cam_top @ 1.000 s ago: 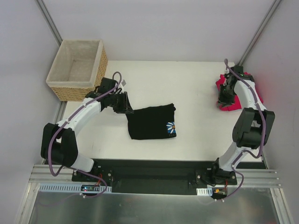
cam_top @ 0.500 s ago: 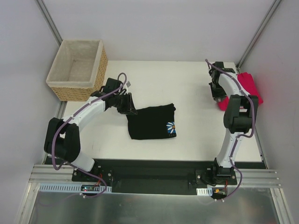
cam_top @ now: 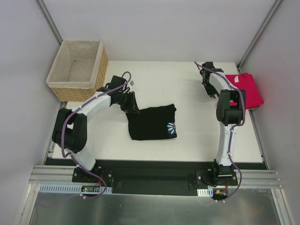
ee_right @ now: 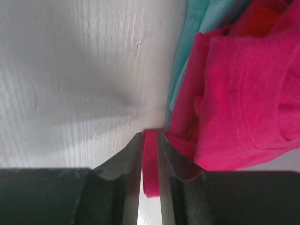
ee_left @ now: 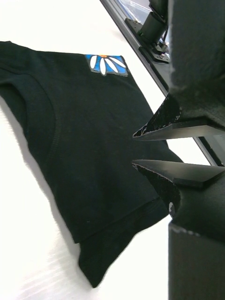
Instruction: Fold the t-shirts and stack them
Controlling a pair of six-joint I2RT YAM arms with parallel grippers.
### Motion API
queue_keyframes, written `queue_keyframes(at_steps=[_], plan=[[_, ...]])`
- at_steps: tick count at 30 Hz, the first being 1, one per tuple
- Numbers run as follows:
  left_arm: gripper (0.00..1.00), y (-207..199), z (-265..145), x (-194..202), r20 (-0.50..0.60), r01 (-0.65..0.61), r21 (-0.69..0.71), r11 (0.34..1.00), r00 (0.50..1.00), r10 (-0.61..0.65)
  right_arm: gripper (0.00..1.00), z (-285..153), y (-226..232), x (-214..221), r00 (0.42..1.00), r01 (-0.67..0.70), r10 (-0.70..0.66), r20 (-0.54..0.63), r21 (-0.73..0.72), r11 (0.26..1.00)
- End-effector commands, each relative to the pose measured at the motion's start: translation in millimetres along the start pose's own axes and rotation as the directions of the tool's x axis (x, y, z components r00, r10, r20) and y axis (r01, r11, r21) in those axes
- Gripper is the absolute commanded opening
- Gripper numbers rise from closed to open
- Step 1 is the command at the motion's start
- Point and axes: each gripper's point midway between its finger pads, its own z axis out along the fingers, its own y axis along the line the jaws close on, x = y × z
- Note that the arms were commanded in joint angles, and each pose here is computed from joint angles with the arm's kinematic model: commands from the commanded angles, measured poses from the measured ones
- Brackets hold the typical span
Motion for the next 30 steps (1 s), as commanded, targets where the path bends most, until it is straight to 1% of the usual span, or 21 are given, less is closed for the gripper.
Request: queue_keyframes(at_steps=[1, 6, 10, 20, 24, 30], plan=[[0.23, -16.4, 3.6, -16.0, 0.005, -0.018, 0.052, 0.998, 1.0, 0.017, 0.22, 9.5, -16.9, -8.0, 0.999, 0.048, -0.047, -0.016, 0.083, 0.995], [0.22, -19.6, 14.7, -27.6, -0.014, -0.017, 0.071, 0.997, 1.0, 0.018, 0.22, 28.9, -24.9, -12.2, 0.999, 0.043, -0.04, -0.034, 0.112, 0.993], [0.22, -26.0, 17.3, -39.9, -0.009, -0.029, 0.09, 0.996, 1.0, 0.03, 0.22, 38.8, -31.3, -16.2, 0.998, 0.048, -0.043, -0.039, 0.131, 0.99], [0.22, -20.7, 27.9, -44.6, -0.04, -0.009, 0.11, 0.994, 0.999, 0.014, 0.24, 60.2, -39.1, -14.1, 0.994, 0.084, -0.071, -0.078, 0.177, 0.981], [0.22, -19.4, 27.8, -49.3, -0.038, -0.002, 0.119, 0.993, 0.999, 0.007, 0.25, 60.3, -40.1, -15.5, 0.994, 0.091, -0.078, -0.079, 0.178, 0.98], [0.22, -28.8, 15.1, -61.9, -0.002, -0.013, 0.149, 0.989, 1.0, 0.013, 0.27, 62.8, -38.1, -9.3, 0.99, 0.114, -0.098, -0.106, 0.162, 0.98]])
